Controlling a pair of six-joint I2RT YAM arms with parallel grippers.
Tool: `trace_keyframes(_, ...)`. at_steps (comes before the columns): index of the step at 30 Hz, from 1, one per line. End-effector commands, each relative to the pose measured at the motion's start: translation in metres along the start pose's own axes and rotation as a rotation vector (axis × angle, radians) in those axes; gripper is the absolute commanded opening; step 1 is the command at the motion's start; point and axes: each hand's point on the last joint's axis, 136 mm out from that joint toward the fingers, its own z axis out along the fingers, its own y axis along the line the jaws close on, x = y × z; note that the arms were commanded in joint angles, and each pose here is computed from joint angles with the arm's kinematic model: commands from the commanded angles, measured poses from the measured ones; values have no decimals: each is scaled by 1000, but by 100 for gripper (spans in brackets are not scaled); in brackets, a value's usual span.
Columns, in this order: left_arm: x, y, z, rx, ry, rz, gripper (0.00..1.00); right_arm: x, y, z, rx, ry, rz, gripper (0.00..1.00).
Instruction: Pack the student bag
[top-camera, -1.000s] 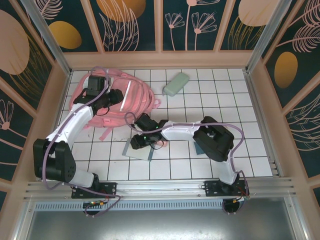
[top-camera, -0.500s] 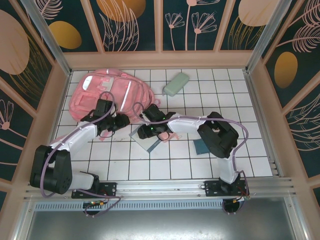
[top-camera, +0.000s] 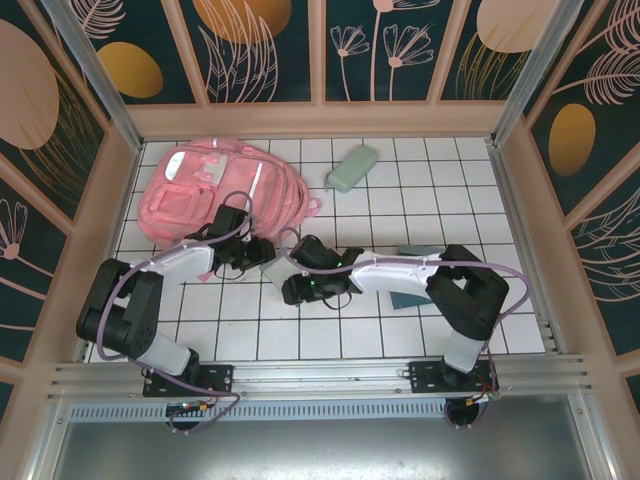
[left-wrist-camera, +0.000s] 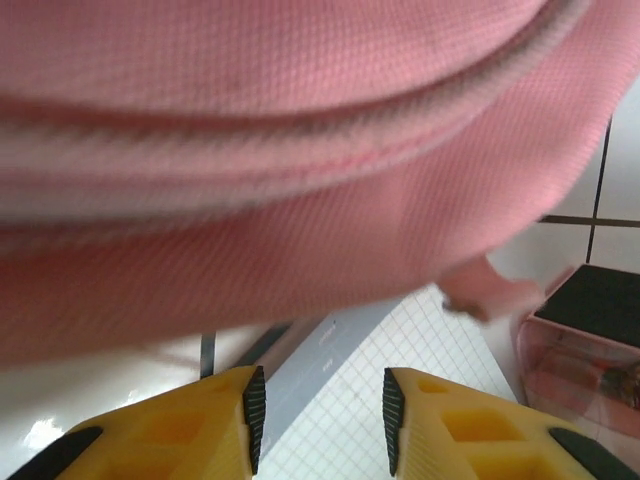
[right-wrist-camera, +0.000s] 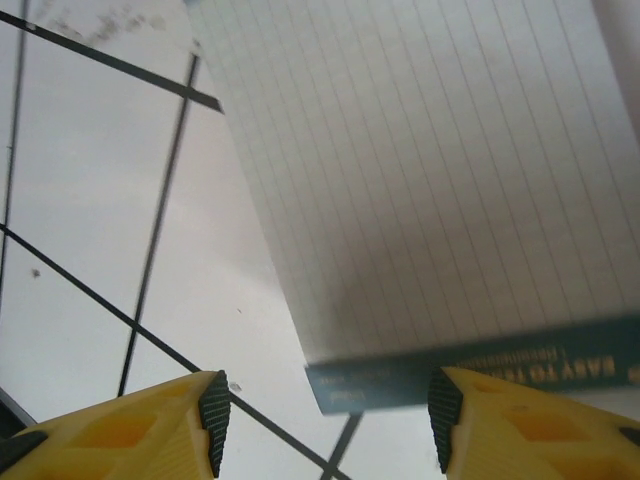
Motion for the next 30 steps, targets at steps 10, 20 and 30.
trace_keyframes(10, 13, 7, 20, -14, 39, 15, 38, 22, -16, 9, -8, -27, 183, 68)
trace_keyframes(20, 48, 14, 11, -4, 77, -38, 37, -14, -33, 7, -28, -115, 229, 68)
trace_keyframes(30, 58, -3, -12, 15, 58, -40, 37, -53, -47, -11, -26, -195, 241, 68)
